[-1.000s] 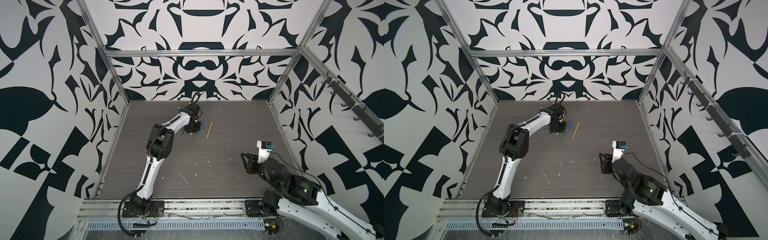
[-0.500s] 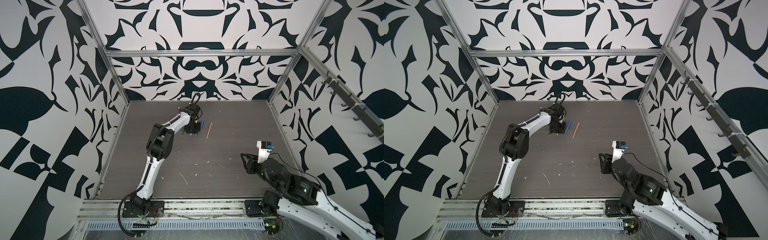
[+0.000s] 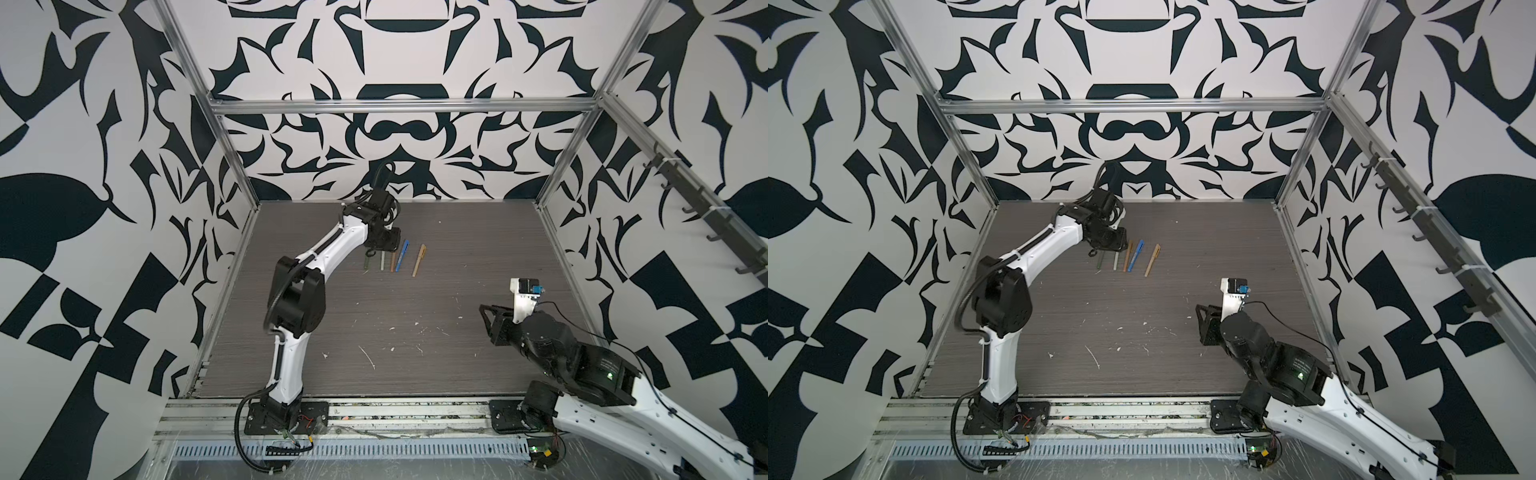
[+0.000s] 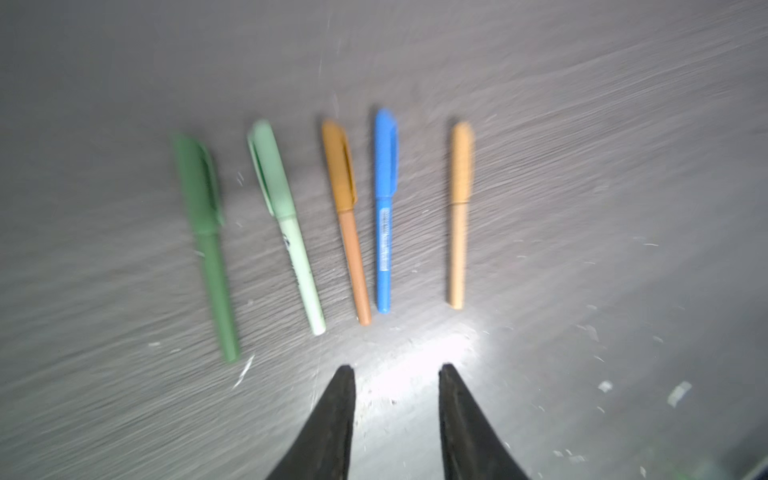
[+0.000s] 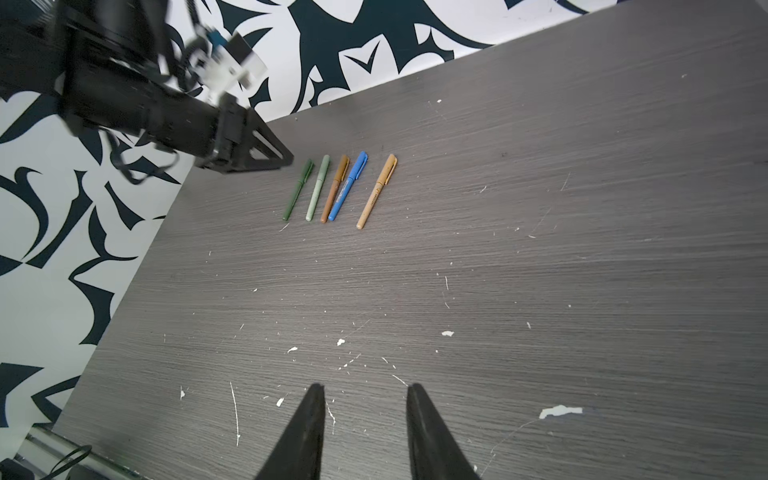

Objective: Insert the pens into the pen caps

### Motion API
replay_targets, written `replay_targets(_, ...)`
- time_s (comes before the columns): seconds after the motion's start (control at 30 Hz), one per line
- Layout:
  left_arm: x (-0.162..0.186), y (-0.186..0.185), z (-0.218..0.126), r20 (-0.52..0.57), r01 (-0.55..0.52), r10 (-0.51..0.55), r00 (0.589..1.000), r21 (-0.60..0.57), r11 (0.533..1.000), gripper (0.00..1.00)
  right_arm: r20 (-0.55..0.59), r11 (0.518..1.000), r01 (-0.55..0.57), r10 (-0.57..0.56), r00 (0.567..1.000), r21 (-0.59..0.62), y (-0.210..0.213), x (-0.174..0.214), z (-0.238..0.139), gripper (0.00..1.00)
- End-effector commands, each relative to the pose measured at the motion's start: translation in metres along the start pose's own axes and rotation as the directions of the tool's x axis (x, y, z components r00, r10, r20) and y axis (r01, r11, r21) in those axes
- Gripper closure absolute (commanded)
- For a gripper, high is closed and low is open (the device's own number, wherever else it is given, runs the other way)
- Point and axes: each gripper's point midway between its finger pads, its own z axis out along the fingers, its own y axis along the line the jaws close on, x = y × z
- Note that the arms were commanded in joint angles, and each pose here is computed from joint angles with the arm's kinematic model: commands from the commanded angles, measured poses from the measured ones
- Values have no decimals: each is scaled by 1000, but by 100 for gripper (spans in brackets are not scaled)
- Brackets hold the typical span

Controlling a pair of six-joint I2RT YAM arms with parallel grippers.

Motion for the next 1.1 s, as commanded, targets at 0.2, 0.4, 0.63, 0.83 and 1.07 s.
replay_targets(0.2, 30, -44, -154, 428, -175, 81, 900, 185, 967, 20, 48, 993, 120, -119, 992, -13, 25, -37, -7, 54)
replay_targets(0.4, 102, -7, -186, 452, -98, 61, 890, 60, 993, 1, 27, 971, 239, -240, 970, 21, 34, -39, 9, 0)
replay_targets(0.63, 123, 18, -189, 441, -53, 69, 895, -48, 997, 1, 77, 988, 139, -144, 987, 66, 35, -38, 36, 0)
replay_targets(0.83, 117, 53, -176, 558, 46, 61, 827, -176, 983, 1, 150, 977, 179, -196, 969, 119, 29, -49, 40, 0)
replay_targets(1.07, 131, 85, -142, 610, 80, 115, 784, -283, 956, 1, 217, 943, 278, -314, 924, 181, 18, -51, 43, 0)
